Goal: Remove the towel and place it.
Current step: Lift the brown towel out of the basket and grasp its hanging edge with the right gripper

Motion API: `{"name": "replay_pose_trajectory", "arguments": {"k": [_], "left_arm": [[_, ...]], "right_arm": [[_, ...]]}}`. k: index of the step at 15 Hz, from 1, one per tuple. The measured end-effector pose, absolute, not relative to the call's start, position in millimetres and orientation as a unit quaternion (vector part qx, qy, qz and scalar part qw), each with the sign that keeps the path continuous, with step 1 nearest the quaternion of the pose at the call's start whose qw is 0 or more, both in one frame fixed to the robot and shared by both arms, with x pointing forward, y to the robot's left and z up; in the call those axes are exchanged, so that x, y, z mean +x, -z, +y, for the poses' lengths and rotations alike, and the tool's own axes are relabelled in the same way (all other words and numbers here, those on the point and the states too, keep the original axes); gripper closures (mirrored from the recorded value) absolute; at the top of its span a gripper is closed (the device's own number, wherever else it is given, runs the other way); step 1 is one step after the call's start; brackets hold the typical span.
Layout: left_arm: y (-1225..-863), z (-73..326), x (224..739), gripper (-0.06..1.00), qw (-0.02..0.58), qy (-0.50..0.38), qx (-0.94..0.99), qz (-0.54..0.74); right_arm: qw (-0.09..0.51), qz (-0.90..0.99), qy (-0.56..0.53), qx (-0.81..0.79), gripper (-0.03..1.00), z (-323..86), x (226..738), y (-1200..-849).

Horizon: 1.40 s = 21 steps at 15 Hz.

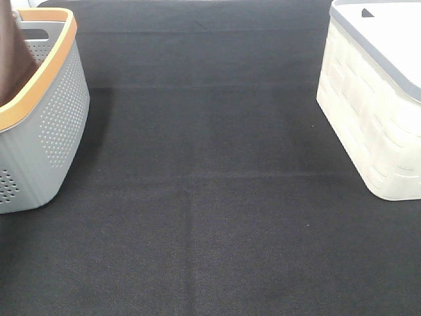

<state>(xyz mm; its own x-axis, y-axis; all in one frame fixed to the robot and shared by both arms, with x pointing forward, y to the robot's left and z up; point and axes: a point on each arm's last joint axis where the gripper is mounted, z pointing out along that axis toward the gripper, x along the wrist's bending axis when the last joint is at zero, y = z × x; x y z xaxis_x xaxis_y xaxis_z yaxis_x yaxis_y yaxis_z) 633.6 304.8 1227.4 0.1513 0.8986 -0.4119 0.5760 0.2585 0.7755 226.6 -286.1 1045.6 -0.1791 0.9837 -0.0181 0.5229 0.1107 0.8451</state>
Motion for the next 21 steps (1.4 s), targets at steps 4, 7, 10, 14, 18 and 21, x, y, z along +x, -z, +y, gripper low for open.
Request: {"name": "replay_pose_trajectory", "arguments": {"k": [4,7,10,14,18,21], "left_arm": [[-1279.3,236.9,596.0,0.94,0.576,-0.185,0.587,0.537],[-1288.9,182.9,580.2,0.94,0.619,-0.146,0.606,0.478],[-1291.8,149.0,567.7,0.94,0.636,-0.124,0.618,0.445],[-1292.7,88.9,533.1,0.94,0.646,-0.090,0.670,0.356],[-1282.9,72.3,515.1,0.94,0.601,-0.101,0.749,0.261],[-1272.2,70.9,505.1,0.94,0.547,-0.118,0.815,0.153]], "right_arm": [[0.309,0.675,-0.373,0.557,0.07,-284.5,226.4,-1045.8],[0.282,0.673,-0.406,0.550,0.07,-277.6,225.9,-1047.8],[0.278,0.664,-0.433,0.542,0.07,-274.3,227.7,-1052.4],[0.254,0.605,-0.533,0.534,0.07,-265.0,260.7,-1080.2],[0.218,0.634,-0.548,0.501,0.07,-258.1,283.5,-1086.0],[0.180,0.682,-0.520,0.482,0.07,-249.9,308.5,-1080.0]]}}
